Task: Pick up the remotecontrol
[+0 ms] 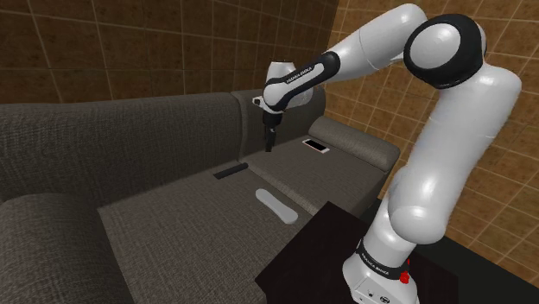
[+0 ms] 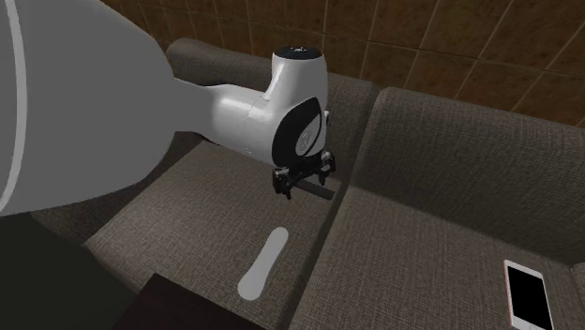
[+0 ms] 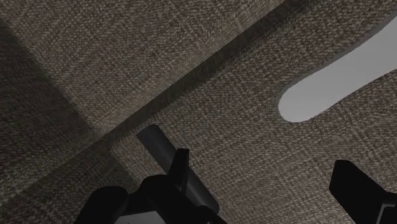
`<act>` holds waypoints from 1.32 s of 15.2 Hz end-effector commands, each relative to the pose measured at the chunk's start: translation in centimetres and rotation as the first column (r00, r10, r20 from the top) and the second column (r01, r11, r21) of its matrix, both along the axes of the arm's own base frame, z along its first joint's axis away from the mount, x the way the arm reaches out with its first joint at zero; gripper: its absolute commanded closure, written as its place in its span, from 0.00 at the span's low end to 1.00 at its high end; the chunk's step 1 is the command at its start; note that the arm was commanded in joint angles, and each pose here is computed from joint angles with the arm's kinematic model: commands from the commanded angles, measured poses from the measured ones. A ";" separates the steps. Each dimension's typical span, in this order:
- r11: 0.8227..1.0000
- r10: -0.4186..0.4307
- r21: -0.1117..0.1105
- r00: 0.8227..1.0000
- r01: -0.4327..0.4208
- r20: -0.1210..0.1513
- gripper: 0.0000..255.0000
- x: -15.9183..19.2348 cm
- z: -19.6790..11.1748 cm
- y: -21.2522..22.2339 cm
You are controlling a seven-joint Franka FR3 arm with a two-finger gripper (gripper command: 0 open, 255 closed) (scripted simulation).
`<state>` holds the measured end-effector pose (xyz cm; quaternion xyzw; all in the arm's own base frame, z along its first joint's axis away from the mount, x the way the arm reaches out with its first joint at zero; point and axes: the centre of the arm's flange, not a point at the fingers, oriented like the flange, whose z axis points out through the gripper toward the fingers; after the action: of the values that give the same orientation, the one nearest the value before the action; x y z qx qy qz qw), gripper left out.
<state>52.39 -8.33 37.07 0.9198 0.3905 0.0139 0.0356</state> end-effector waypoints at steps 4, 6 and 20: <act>0.985 0.173 0.000 0.985 -0.173 0.006 0.00 4.5 -4.8 0.3; 0.971 0.239 0.000 0.971 -0.239 0.008 0.00 6.4 -6.5 0.7; 0.820 0.572 -0.001 0.820 -0.572 0.019 0.00 15.8 -17.5 4.8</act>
<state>67.56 -3.95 20.87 0.7634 0.6455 0.0170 0.0131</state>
